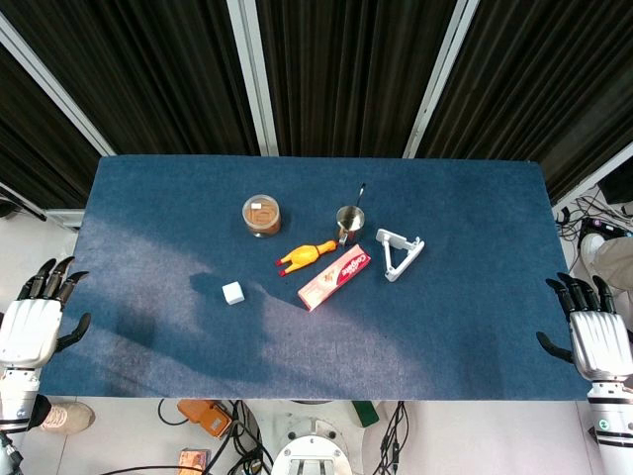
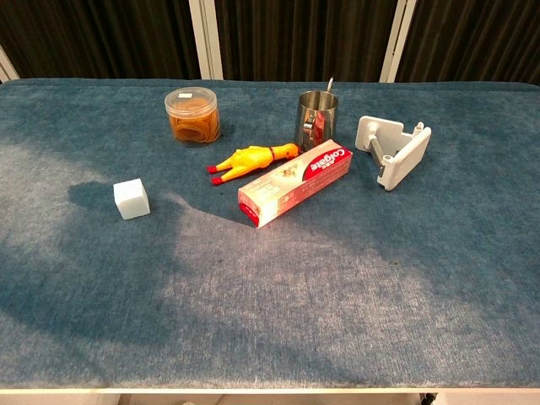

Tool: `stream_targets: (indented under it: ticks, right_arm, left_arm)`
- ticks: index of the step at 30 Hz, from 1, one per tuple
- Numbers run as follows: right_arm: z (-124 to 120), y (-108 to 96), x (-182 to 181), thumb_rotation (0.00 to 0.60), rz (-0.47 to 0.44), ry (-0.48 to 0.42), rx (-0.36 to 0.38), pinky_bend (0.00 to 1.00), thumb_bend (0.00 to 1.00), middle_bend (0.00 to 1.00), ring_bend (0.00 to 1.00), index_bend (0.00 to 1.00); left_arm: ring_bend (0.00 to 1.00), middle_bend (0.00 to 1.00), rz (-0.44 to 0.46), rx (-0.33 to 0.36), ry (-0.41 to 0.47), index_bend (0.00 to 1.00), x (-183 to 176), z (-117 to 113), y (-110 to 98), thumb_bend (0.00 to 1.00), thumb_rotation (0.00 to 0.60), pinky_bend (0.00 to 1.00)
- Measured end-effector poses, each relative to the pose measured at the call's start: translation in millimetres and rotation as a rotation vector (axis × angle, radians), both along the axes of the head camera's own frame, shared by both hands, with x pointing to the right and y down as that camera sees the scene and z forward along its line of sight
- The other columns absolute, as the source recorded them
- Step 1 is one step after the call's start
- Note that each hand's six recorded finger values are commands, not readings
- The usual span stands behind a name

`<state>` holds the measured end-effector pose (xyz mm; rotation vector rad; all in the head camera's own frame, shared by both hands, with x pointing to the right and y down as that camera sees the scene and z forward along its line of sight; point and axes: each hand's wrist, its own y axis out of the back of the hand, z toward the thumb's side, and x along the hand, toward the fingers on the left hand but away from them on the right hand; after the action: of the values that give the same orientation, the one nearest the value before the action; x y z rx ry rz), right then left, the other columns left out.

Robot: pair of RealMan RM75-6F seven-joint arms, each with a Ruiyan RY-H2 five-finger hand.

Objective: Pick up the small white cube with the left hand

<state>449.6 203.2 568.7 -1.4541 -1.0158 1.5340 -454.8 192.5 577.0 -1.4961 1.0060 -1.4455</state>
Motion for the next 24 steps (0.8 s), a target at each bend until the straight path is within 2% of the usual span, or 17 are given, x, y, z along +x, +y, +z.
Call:
stream_targets:
  ticks: [16,24]
  right_arm:
    - [-0.6,2.1,-0.4,0.600,0.002,-0.001,-0.003,0.09,0.31,0.19,0.19,0.23]
    - [-1.1,3.4,-0.1,0.600,0.007,-0.008,-0.005,0.09,0.31,0.19,0.19,0.23]
  left_arm:
    - [0.03,0.07,0.004,-0.041,0.027,0.21,3.9,9.9,3.4,0.31,0.600,0.20]
    - [0.03,0.07,0.020,-0.091,0.090,0.21,23.6,25.5,6.1,0.31,0.600,0.20]
